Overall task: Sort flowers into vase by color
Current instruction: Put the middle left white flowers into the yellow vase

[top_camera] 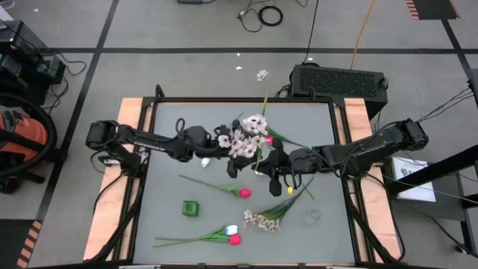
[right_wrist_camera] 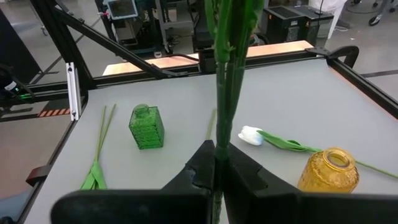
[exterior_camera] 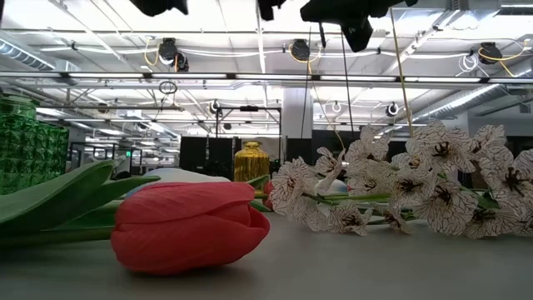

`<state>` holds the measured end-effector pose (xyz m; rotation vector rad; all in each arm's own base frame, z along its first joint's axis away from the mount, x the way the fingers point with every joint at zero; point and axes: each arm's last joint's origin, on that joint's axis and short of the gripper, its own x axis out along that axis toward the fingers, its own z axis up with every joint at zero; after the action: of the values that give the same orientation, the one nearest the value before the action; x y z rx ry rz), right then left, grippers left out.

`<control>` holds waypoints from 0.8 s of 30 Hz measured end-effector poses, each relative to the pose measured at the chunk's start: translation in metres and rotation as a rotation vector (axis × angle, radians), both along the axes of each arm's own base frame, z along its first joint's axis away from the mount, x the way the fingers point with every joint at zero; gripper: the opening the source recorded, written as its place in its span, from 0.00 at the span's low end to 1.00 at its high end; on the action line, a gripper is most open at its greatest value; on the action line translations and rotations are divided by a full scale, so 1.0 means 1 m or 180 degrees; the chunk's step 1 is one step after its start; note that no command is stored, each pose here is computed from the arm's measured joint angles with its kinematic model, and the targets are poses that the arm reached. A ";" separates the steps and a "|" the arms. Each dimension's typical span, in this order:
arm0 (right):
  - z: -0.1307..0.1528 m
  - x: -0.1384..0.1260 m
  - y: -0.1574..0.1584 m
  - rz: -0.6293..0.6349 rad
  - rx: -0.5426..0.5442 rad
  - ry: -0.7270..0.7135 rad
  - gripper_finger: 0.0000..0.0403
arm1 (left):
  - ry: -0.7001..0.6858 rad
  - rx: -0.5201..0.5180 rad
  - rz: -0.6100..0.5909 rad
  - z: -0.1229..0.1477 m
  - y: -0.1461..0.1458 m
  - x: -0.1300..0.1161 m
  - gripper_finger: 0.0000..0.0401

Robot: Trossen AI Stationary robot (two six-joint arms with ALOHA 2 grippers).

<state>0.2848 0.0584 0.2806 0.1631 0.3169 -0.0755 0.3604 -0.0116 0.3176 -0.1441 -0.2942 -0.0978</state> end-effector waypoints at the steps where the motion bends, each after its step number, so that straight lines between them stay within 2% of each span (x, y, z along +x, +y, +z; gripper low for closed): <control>1: 0.000 0.000 0.000 0.0002 0.0000 0.0001 0.02 | -0.0095 0.0007 0.0003 0.003 0.000 0.000 0.81; 4: -0.001 0.000 0.000 0.0006 -0.0004 0.0023 0.02 | -0.0216 0.0008 -0.0013 0.008 -0.002 -0.001 0.76; 7: -0.001 -0.001 0.000 0.0005 -0.0002 0.0051 0.02 | -0.0168 0.0029 -0.0065 0.005 -0.002 0.000 0.66; 10: -0.002 -0.001 0.000 0.0006 -0.0003 0.0064 0.02 | -0.0193 0.0103 -0.0234 0.006 0.000 0.000 0.52; 16: -0.002 -0.001 0.000 0.0006 -0.0003 0.0071 0.02 | -0.0171 0.0205 -0.0535 0.005 0.007 -0.001 0.17; 19: -0.003 -0.001 0.000 -0.0008 0.0013 0.0081 0.03 | -0.0144 0.0239 -0.0603 0.005 0.011 0.000 0.05; 21: -0.003 -0.001 0.000 -0.0047 0.0123 0.0079 0.04 | -0.0132 0.0228 -0.0656 0.005 0.015 -0.001 0.03; 24: -0.005 -0.001 -0.002 -0.0124 0.0220 0.0139 0.10 | -0.0065 0.0138 -0.0787 0.005 0.025 -0.003 0.06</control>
<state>0.2837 0.0560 0.2760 0.2365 0.3602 -0.1067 0.3576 0.0134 0.3230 -0.1359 -0.2935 -0.3508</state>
